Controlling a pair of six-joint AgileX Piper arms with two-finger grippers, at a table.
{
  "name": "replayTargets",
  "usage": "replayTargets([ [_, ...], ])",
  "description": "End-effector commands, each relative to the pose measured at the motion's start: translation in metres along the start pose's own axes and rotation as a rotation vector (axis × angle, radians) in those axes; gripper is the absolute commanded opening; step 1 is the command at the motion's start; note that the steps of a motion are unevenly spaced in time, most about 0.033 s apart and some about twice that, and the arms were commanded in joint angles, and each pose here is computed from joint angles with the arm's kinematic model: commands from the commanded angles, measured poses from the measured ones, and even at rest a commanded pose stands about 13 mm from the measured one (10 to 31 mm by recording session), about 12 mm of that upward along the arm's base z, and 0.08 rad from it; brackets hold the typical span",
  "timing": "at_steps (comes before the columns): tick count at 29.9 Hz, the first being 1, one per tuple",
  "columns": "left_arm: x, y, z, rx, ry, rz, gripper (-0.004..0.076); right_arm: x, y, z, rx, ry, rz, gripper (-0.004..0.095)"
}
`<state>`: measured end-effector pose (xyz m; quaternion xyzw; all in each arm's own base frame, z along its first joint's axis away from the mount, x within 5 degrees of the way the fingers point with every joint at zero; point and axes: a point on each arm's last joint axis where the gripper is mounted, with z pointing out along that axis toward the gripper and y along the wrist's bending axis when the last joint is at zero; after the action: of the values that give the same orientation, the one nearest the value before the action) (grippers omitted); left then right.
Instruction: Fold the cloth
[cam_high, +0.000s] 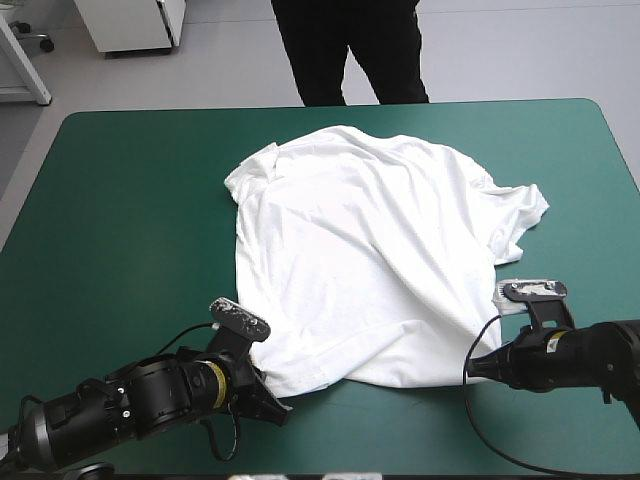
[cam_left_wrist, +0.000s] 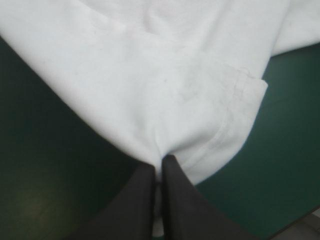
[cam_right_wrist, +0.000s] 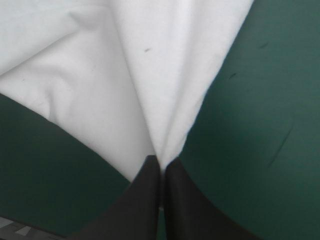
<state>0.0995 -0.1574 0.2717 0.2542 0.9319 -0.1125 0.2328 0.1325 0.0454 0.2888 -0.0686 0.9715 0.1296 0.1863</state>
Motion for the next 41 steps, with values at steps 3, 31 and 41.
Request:
replayTargets([
  [3, 0.000, -0.003, -0.007, 0.041, -0.016, -0.032, -0.0009, 0.012, 0.001, -0.005, -0.018, 0.012, 0.028, -0.0017],
  [31, -0.074, 0.025, -0.126, -0.314, -0.296, 0.069, 0.0545, -0.036, 0.013, -0.105, 0.089, -0.370, -0.014, 0.0530],
  [41, -0.093, 0.043, -0.167, -0.339, -0.421, -0.027, 0.0493, -0.043, 0.019, -0.142, 0.085, -0.488, 0.016, 0.0511],
])
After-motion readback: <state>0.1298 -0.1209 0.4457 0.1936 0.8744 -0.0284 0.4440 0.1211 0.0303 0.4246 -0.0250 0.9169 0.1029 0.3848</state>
